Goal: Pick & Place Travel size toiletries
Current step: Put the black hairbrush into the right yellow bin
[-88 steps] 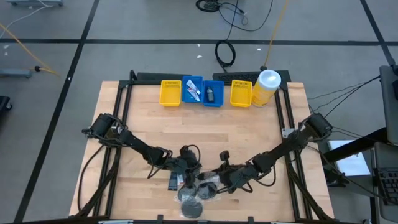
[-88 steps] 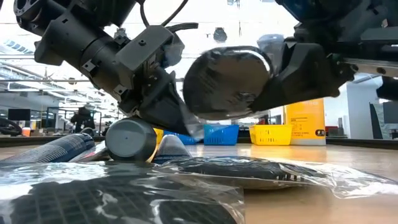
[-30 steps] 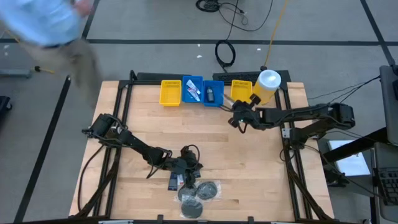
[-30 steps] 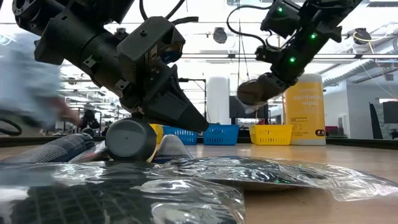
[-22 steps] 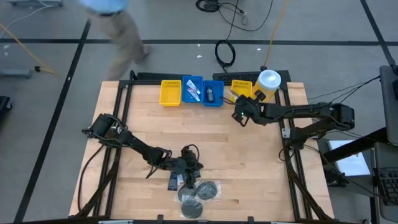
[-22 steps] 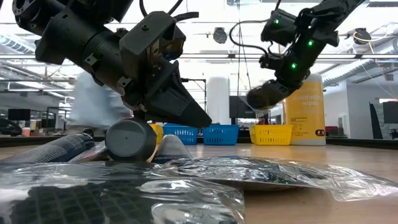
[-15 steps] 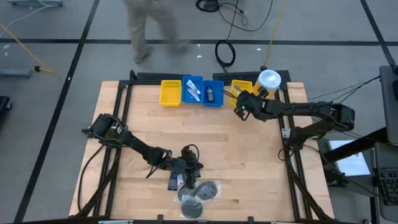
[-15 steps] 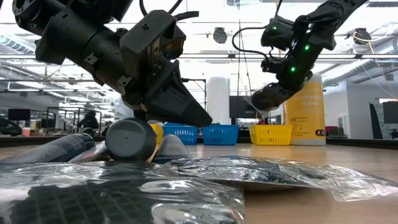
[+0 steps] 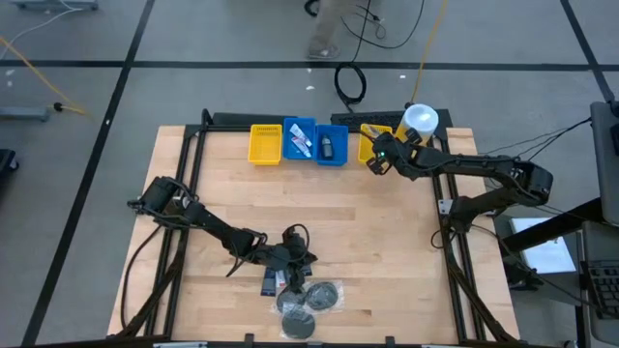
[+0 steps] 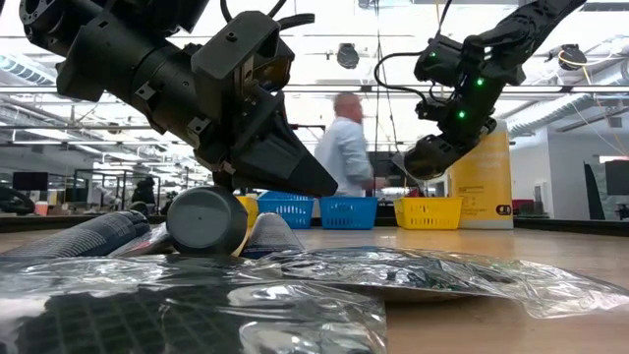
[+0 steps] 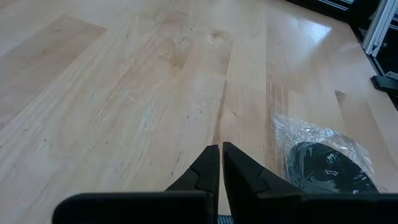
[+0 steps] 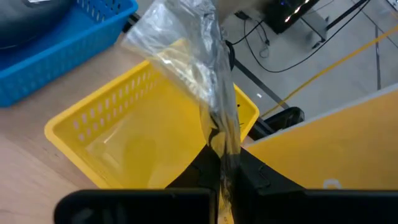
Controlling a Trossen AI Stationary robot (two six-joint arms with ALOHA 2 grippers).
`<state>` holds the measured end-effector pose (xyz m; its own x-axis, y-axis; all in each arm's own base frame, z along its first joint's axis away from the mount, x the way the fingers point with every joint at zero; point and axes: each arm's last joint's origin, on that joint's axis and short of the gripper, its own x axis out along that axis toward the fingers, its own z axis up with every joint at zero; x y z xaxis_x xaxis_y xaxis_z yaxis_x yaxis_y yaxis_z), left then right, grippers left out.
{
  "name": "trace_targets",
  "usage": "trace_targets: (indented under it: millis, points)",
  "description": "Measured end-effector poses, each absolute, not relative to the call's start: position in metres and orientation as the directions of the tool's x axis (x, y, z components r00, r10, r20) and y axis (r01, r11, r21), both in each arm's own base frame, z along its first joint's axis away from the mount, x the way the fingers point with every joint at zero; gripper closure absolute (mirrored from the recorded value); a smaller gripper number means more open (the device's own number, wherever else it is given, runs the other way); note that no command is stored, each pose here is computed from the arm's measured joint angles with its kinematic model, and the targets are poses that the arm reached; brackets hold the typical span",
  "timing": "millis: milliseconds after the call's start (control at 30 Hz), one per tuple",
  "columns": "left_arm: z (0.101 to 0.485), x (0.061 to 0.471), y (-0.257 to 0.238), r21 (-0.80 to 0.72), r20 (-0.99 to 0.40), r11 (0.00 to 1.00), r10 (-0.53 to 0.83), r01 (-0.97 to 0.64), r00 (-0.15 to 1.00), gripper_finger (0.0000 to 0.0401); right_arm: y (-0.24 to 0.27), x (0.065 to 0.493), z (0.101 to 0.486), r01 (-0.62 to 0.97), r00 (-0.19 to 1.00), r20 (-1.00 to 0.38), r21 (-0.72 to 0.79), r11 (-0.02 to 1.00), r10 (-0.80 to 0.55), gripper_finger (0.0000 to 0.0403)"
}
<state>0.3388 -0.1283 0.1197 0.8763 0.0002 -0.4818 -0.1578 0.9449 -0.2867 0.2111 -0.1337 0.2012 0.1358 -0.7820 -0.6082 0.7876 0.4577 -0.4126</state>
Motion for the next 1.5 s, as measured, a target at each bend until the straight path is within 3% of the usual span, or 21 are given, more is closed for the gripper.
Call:
trace_targets:
  millis: [300, 800, 1100, 1500]
  points:
    - [0.120, 0.339, -0.129, -0.290, -0.484, 0.945, -0.009, -0.151, 0.875, 0.0382, -0.133, 0.213, 0.201, 0.768, 0.174, -0.627, -0.396, 0.504, -0.759, 0.0394]
    - [0.120, 0.339, -0.129, -0.295, -0.485, 0.945, -0.019, -0.143, 0.874, 0.0382, -0.133, 0.213, 0.201, 0.769, 0.172, -0.625, -0.398, 0.501, -0.761, 0.0330]
    - [0.120, 0.339, -0.129, -0.295, -0.485, 0.945, -0.019, -0.143, 0.874, 0.0382, -0.130, 0.215, 0.201, 0.761, 0.184, -0.626, -0.397, 0.513, -0.757, 0.0327]
    - [0.120, 0.339, -0.129, -0.294, -0.485, 0.945, -0.018, -0.144, 0.874, 0.0382, -0.096, 0.233, 0.201, 0.668, 0.324, -0.638, -0.369, 0.646, -0.699, 0.0328]
